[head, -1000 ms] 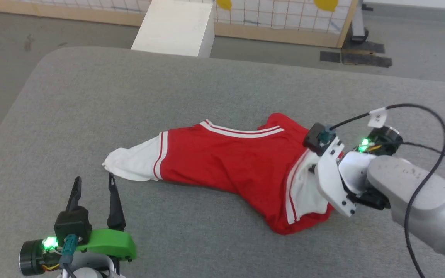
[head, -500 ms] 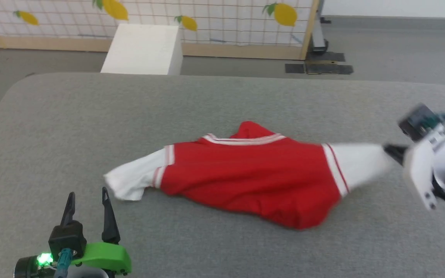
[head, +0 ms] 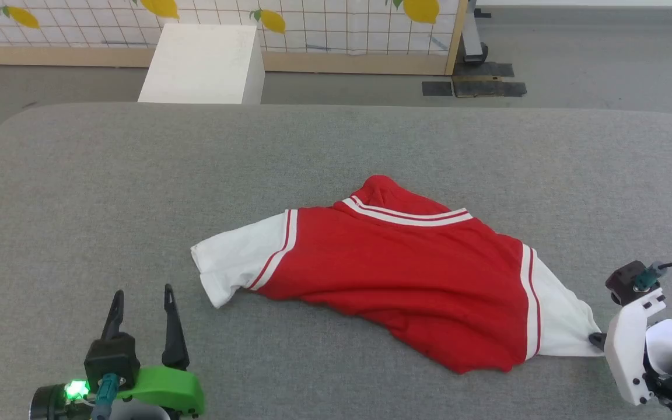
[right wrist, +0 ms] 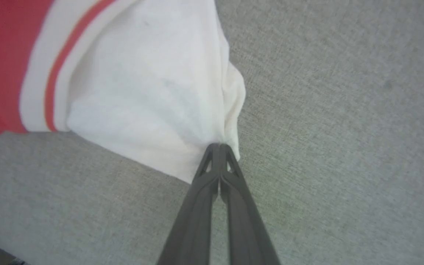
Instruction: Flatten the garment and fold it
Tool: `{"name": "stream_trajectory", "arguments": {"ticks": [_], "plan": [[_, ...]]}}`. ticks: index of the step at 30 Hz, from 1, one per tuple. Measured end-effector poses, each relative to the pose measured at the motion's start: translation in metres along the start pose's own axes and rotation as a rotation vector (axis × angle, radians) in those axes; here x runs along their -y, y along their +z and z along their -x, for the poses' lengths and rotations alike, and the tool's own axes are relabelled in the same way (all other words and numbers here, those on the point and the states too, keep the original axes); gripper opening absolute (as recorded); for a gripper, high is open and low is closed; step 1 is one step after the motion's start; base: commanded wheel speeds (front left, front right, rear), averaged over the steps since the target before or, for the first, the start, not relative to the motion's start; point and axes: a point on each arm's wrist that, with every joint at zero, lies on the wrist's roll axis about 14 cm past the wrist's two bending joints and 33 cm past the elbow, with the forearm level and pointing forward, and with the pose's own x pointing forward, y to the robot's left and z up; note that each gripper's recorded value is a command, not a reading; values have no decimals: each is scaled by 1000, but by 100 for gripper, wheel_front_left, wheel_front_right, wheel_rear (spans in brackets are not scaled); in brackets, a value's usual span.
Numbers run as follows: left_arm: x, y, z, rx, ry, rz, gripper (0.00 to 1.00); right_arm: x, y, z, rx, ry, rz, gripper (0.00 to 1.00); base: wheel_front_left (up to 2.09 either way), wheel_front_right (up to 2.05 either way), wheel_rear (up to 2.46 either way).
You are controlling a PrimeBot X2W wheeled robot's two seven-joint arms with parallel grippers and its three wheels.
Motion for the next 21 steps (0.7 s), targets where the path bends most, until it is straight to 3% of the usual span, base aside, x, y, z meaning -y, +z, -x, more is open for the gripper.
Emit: {"name": "stream_trajectory", "arguments": {"ticks": [1,2,3,12,13,21], "plan": [[-1,0,0,-2,2,0,100,1,2,0,17,-4,-9,0,0,0,0],[-1,0,1,-1,2,0,100,1,4,0,37,-7,-18,38,0,0,0],[-2,0,1,-1,4,0,100,1,7,1,66,-13,-26,100,0,0,0],[-9,21,-20,63,-58,-42,100,28,75,44,506,-111,-67,100,0,0,0],[-7,34,-43,81,-108,-73,100,41,93,64,642,-160,-76,100,0,0,0],[14,31,-96,-162,-263,-140,100,47,113,93,909,-272,-116,100,0,0,0]]}}
